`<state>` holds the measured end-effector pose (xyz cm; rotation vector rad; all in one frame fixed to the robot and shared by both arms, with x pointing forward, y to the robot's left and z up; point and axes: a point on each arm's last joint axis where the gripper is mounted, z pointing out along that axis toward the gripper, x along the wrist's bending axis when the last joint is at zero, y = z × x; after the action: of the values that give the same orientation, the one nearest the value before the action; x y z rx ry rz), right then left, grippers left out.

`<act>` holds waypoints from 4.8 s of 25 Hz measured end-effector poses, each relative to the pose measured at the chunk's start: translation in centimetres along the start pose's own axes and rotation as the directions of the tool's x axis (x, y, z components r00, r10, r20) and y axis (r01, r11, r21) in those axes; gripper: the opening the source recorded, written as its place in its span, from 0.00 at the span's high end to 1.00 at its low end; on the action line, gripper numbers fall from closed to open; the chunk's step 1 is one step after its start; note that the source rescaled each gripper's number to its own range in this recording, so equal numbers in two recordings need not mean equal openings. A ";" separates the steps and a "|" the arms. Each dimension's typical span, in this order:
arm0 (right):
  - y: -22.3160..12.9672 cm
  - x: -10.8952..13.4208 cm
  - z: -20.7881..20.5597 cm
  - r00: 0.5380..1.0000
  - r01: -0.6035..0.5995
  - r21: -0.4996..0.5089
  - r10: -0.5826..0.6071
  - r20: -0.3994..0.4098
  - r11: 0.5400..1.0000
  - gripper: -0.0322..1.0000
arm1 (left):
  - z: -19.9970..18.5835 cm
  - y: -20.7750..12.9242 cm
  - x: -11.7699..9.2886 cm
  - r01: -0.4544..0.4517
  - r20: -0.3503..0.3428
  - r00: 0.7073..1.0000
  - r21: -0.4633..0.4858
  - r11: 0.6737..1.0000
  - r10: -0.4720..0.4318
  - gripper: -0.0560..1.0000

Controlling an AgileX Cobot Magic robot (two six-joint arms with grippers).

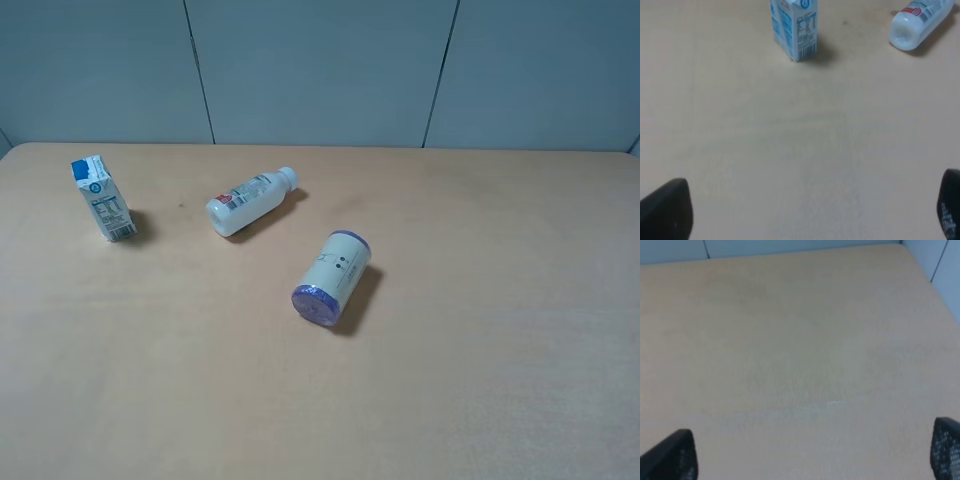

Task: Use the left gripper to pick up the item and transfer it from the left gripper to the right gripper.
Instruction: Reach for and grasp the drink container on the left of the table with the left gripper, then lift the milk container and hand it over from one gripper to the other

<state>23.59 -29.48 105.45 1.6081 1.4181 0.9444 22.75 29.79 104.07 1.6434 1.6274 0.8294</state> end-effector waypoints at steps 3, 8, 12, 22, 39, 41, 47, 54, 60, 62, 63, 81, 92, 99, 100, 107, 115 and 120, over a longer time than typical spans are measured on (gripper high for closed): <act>0.0 0.0 0.0 1.000 0.000 0.000 0.000 0.000 1.000 0.00 | 0.0 0.0 0.0 0.000 0.000 1.000 0.000 1.000 0.000 0.02; 0.0 0.0 0.0 1.000 0.000 0.000 0.000 0.000 1.000 0.00 | 0.0 0.0 0.0 0.000 0.000 1.000 0.000 1.000 0.000 0.02; 0.0 0.0 0.0 1.000 0.000 0.000 0.000 0.000 1.000 0.00 | 0.0 0.0 0.0 0.000 0.000 1.000 0.000 1.000 0.000 0.02; 0.0 0.0 0.0 1.000 0.000 0.000 0.000 0.000 1.000 0.00 | 0.0 0.0 0.2 0.011 -0.018 1.000 -0.001 1.000 -0.011 0.03; 0.0 0.0 0.0 1.000 0.000 0.000 0.000 0.000 1.000 0.00 | 4.0 12.0 0.7 0.305 -0.157 0.951 0.328 0.894 -0.267 0.04; 0.0 0.0 0.0 1.000 0.000 0.000 0.000 0.000 1.000 0.00 | 5.9 13.4 0.8 0.324 -0.182 0.945 0.383 0.865 -0.273 0.04; 0.0 0.0 0.0 1.000 0.000 0.000 0.000 0.000 1.000 0.00 | 11.9 16.1 1.0 0.344 -0.230 0.938 0.506 0.791 -0.261 0.04; 0.0 0.0 0.0 1.000 0.000 0.000 0.000 0.000 1.000 0.00 | 19.4 18.6 1.3 0.365 -0.268 0.930 0.588 0.722 -0.252 0.04; 0.0 0.0 0.0 1.000 0.000 0.000 0.000 0.000 1.000 0.00 | 25.5 20.1 1.5 0.408 -0.306 0.912 0.604 0.684 -0.273 0.04; 0.0 0.0 0.0 1.000 0.000 0.000 0.000 0.000 1.000 0.00 | 27.0 20.3 1.5 0.414 -0.314 0.909 0.613 0.673 -0.273 0.04; 0.0 0.0 0.0 1.000 0.000 0.000 0.000 0.000 1.000 0.00 | 27.8 20.4 1.4 0.416 -0.316 0.908 0.616 0.669 -0.274 0.04; 0.0 0.0 0.0 1.000 0.000 0.000 0.000 0.000 1.000 0.00 | 38.6 16.9 -0.1 0.426 -0.371 0.903 0.713 0.556 -0.216 0.04; 0.0 0.0 0.0 1.000 0.000 0.000 0.000 0.000 1.000 0.00 | 40.8 15.9 -0.1 0.418 -0.355 0.907 0.684 0.598 -0.228 0.13; 0.0 0.0 0.0 1.000 0.000 0.000 0.000 0.000 1.000 0.00 | 40.8 15.9 -0.3 0.432 -0.350 0.901 0.682 0.590 -0.256 0.48; 0.0 0.0 0.0 1.000 0.000 0.000 0.000 0.000 1.000 0.00 | 40.8 15.9 -0.3 0.432 -0.350 0.901 0.682 0.590 -0.256 0.56; 0.0 0.0 0.0 1.000 0.000 0.000 0.000 0.000 1.000 0.00 | 40.8 16.0 -0.3 0.431 -0.350 0.902 0.682 0.590 -0.254 0.95; 0.0 0.0 0.0 1.000 0.000 0.000 0.000 0.000 1.000 0.00 | 39.3 18.2 -0.3 0.432 -0.349 0.901 0.676 0.596 -0.257 0.95; 0.0 0.0 0.0 1.000 0.000 0.000 0.000 0.000 1.000 0.00 | 35.5 21.6 -0.3 0.430 -0.322 0.902 0.621 0.656 -0.286 0.95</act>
<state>23.59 -29.48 105.45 1.6081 1.4181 0.9444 64.19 28.59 101.49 1.6127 2.5134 0.1665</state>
